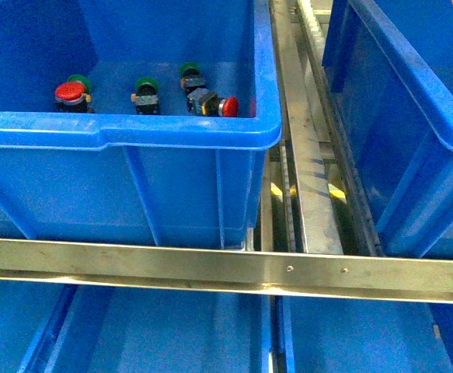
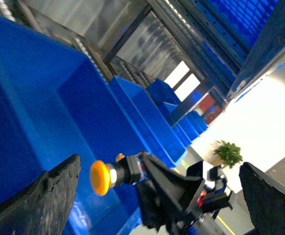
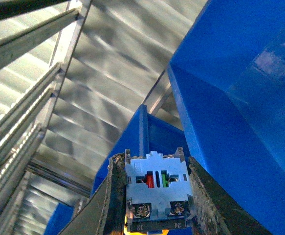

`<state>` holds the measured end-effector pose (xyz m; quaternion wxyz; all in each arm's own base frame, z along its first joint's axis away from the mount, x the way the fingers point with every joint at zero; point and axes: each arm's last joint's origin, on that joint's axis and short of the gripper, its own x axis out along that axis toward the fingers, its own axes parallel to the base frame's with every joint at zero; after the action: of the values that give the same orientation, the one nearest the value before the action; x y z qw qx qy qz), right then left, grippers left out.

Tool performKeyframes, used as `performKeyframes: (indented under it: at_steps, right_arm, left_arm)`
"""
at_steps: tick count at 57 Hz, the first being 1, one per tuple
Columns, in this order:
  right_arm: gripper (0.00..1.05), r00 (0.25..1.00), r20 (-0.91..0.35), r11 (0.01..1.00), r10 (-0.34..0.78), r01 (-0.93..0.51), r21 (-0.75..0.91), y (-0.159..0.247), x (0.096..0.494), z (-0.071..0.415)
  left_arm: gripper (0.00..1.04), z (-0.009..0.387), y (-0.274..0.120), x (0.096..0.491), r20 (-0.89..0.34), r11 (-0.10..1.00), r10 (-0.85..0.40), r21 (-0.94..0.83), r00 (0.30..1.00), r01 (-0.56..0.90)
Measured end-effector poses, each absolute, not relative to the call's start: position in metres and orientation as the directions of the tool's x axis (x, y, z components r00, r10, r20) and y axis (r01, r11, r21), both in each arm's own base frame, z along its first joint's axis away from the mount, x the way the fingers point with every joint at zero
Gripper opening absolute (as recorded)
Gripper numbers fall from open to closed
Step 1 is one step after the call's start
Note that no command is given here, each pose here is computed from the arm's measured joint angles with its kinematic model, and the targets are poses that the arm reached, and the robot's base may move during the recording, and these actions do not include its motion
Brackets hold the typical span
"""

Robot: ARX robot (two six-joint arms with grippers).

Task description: Pick red and yellow buttons and place in box

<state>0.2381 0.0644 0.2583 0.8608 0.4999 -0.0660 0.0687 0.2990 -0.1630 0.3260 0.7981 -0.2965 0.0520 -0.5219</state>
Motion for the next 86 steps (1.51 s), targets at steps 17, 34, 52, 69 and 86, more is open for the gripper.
performKeyframes:
  at_steps: [17, 34, 52, 69, 86]
  right_arm:
    - [0.26, 0.988, 0.078, 0.796, 0.136, -0.155, 0.585, 0.074, 0.237, 0.268]
    - [0.26, 0.995, 0.002, 0.951, 0.099, -0.095, 0.295, 0.04, 0.229, 0.269]
    - [0.26, 0.999, 0.044, 0.974, -0.01, 0.0, 0.228, 0.01, 0.201, 0.291]
    - [0.26, 0.998, 0.005, 0.982, -0.057, 0.055, 0.179, 0.004, 0.193, 0.292]
    - [0.26, 0.999, 0.021, 0.984, -0.035, 0.031, 0.175, 0.014, 0.176, 0.303]
  left_arm:
    - [0.97, 0.324, -0.078, 0.233, 0.219, 0.472, -0.765, -0.45, 0.606, 0.758]
    - [0.97, 0.288, -0.029, 0.165, 0.148, 0.603, -0.665, -0.473, 0.732, 0.643]
    - [0.97, 0.237, -0.02, 0.097, 0.049, 0.652, -0.636, -0.499, 0.77, 0.57]
    - [0.62, 0.169, 0.0, 0.098, 0.003, 0.992, -0.029, -0.12, 1.0, 0.03]
    - [0.03, 0.169, 0.0, 0.097, 0.004, 1.0, 0.003, -0.018, 1.0, -0.003]
